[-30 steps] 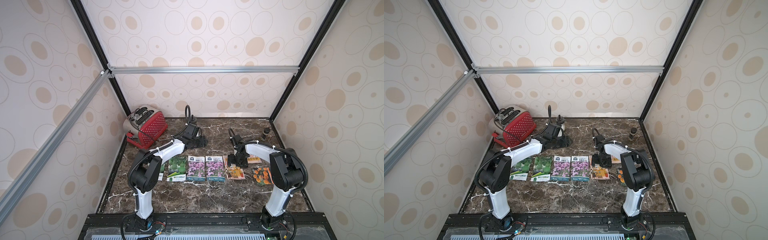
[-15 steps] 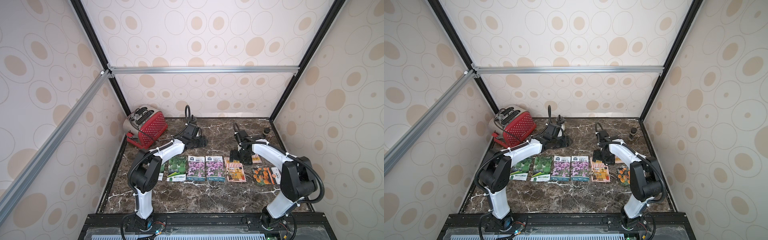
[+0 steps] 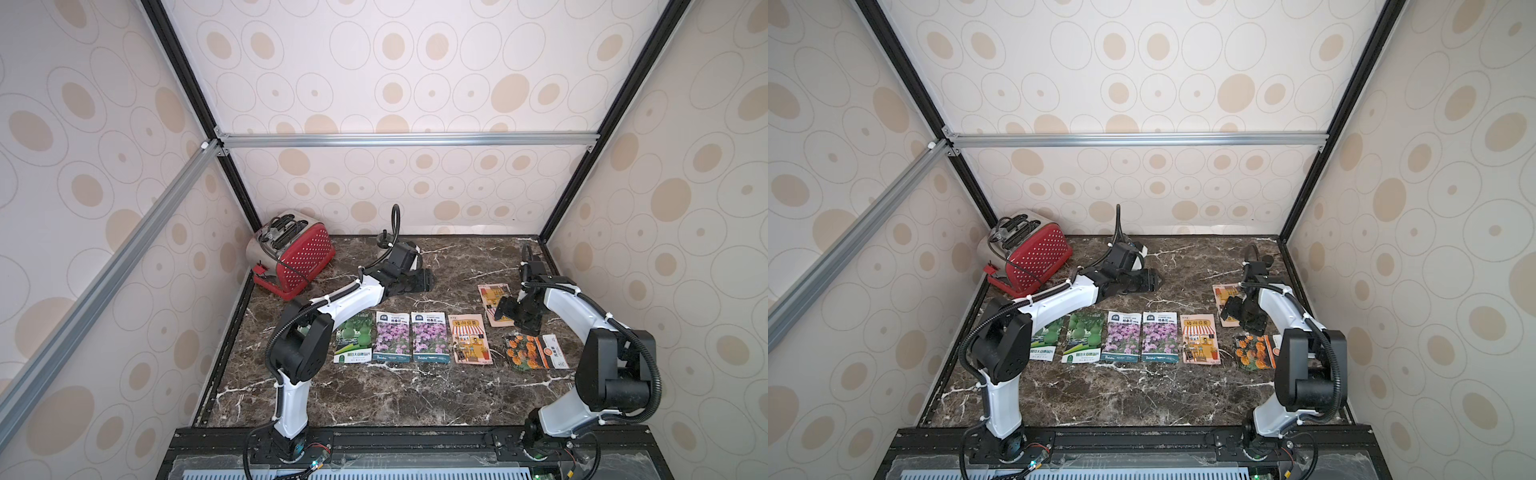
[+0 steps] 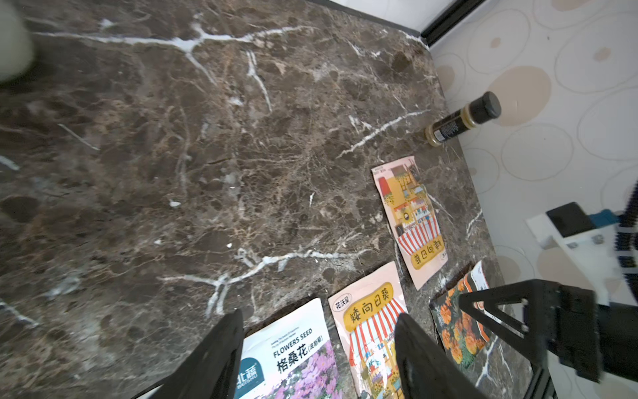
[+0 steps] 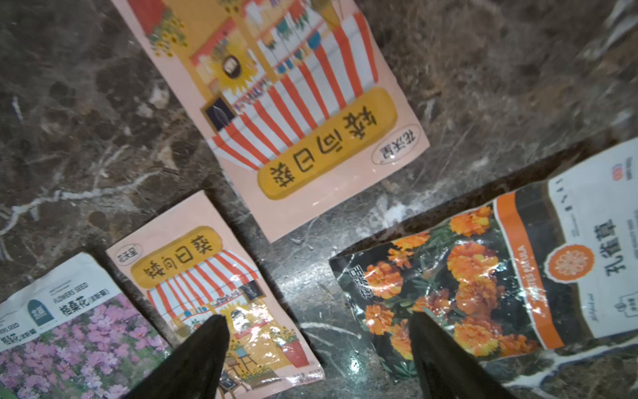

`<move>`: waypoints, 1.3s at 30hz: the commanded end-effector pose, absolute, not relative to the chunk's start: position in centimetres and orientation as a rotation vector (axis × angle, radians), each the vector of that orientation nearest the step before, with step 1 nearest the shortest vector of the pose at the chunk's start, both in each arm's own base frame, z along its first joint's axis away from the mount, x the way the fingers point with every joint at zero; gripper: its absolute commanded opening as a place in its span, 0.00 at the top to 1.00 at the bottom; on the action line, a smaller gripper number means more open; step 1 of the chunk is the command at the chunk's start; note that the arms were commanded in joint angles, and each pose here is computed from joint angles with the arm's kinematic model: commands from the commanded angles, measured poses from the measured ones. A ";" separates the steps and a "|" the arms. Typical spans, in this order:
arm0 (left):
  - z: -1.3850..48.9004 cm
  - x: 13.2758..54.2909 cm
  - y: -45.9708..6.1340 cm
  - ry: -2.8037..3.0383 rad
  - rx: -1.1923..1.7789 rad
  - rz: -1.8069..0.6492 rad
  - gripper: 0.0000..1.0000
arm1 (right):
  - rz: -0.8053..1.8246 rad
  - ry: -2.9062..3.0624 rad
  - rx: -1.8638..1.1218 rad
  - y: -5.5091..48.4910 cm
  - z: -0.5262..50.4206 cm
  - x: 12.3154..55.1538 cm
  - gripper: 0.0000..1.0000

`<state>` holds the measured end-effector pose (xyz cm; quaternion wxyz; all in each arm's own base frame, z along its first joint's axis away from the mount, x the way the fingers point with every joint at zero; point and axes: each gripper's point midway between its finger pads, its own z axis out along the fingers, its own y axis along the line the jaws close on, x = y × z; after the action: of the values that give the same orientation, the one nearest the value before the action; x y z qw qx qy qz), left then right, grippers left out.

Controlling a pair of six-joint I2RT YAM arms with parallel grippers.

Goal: Arrange the seed packets in a row
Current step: Move the seed packet to the center of the board.

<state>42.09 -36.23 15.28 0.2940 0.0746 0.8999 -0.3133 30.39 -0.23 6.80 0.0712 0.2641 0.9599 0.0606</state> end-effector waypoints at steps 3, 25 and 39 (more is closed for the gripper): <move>15.7 42.1 -37.4 2.395 0.260 -0.844 0.30 | 0.293 2.872 0.914 0.8 4.9 28.2 0.14; 15.0 41.9 -37.6 2.412 0.274 -0.844 0.30 | 0.298 2.589 1.382 -8.8 4.4 25.2 0.13; 14.3 41.9 -40.0 2.423 0.333 -0.886 0.30 | 0.154 2.842 0.571 -2.8 9.8 34.2 0.15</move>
<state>41.86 -38.92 12.85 0.2586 0.1054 0.9055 -0.3195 34.63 -3.65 11.20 0.1727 0.2559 0.9467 0.0921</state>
